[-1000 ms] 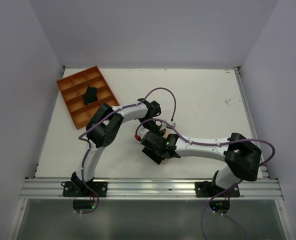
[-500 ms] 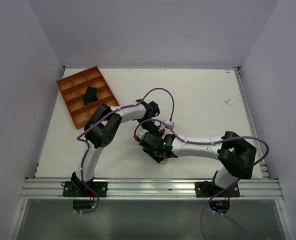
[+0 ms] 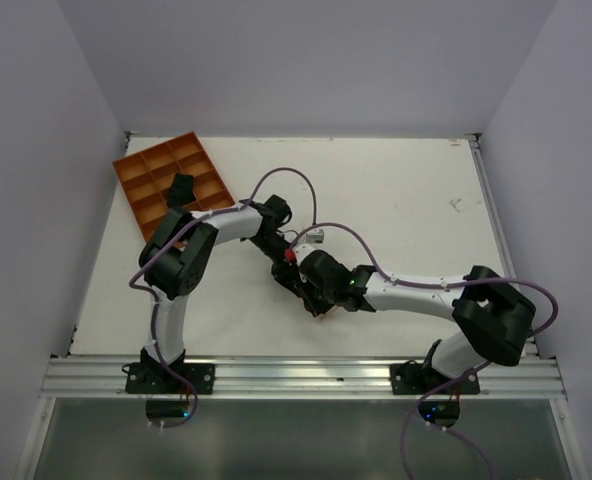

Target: Roll the underwear

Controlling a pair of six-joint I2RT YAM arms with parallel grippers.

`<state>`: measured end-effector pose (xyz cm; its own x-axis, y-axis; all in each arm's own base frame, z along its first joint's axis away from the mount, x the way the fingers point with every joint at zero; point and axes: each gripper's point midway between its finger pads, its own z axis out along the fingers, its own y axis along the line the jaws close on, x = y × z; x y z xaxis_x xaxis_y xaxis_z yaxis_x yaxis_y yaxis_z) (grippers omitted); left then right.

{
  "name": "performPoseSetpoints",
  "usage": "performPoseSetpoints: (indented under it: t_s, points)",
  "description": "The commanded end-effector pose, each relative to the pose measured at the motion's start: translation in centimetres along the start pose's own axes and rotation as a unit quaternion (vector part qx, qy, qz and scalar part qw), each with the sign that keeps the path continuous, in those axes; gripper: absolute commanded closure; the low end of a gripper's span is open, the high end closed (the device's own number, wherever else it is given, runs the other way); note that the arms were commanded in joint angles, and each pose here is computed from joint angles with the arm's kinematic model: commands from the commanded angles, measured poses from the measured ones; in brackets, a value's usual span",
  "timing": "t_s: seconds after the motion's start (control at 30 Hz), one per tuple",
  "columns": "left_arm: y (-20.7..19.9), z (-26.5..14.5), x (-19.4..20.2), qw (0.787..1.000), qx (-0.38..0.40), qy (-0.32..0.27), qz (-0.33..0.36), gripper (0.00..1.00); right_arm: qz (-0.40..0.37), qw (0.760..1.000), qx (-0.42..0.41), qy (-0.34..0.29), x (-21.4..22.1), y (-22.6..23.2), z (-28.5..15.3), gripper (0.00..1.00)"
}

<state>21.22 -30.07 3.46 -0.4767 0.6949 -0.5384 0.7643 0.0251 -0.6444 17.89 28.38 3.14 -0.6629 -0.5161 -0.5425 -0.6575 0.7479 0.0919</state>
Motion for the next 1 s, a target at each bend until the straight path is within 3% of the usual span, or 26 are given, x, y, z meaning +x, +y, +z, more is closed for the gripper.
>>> performPoseSetpoints:
  t_s: [0.0, 0.27, 0.47, 0.57, 0.67, 0.73, 0.87, 0.9, 0.97]
  points:
    - [2.0, -2.9, -0.6, 0.998, -0.063, -0.015, 0.016, 0.62, 0.037, 0.997, 0.004, 0.064, 4.1, -1.3, 0.6, 0.94]
    - [2.6, -5.3, -0.4, 0.995, -0.097, -0.036, -0.008, 0.62, 0.059, 0.996, -0.003, 0.068, 4.5, -1.2, 1.0, 0.95]
    - [5.2, -8.9, -0.6, 0.975, -0.201, -0.073, -0.053, 0.63, 0.094, 0.995, 0.005, 0.044, 4.1, -1.6, 1.2, 0.97]
    - [6.3, -12.0, -1.5, 0.950, -0.284, -0.111, -0.064, 0.63, 0.132, 0.991, -0.007, 0.020, 3.5, -1.9, 1.6, 0.97]
    - [6.9, -16.1, -3.1, 0.909, -0.382, -0.159, -0.045, 0.63, 0.182, 0.982, -0.041, 0.002, 3.0, -1.7, 2.1, 0.97]
    - [6.2, -20.3, -6.0, 0.862, -0.458, -0.218, -0.012, 0.61, 0.205, 0.976, -0.068, -0.012, 2.6, -1.4, 2.1, 0.97]
    - [2.0, -26.8, -11.7, 0.785, -0.519, -0.331, 0.072, 0.57, 0.216, 0.971, -0.104, -0.026, 3.2, -0.8, 1.9, 0.97]
    - [1.0, -27.9, -13.2, 0.773, -0.518, -0.357, 0.084, 0.51, 0.217, 0.968, -0.116, -0.041, 2.7, -0.6, 1.9, 0.97]
    - [0.6, -27.4, -14.4, 0.785, -0.491, -0.367, 0.092, 0.51, 0.224, 0.965, -0.136, -0.031, 4.0, -0.2, 2.1, 0.97]
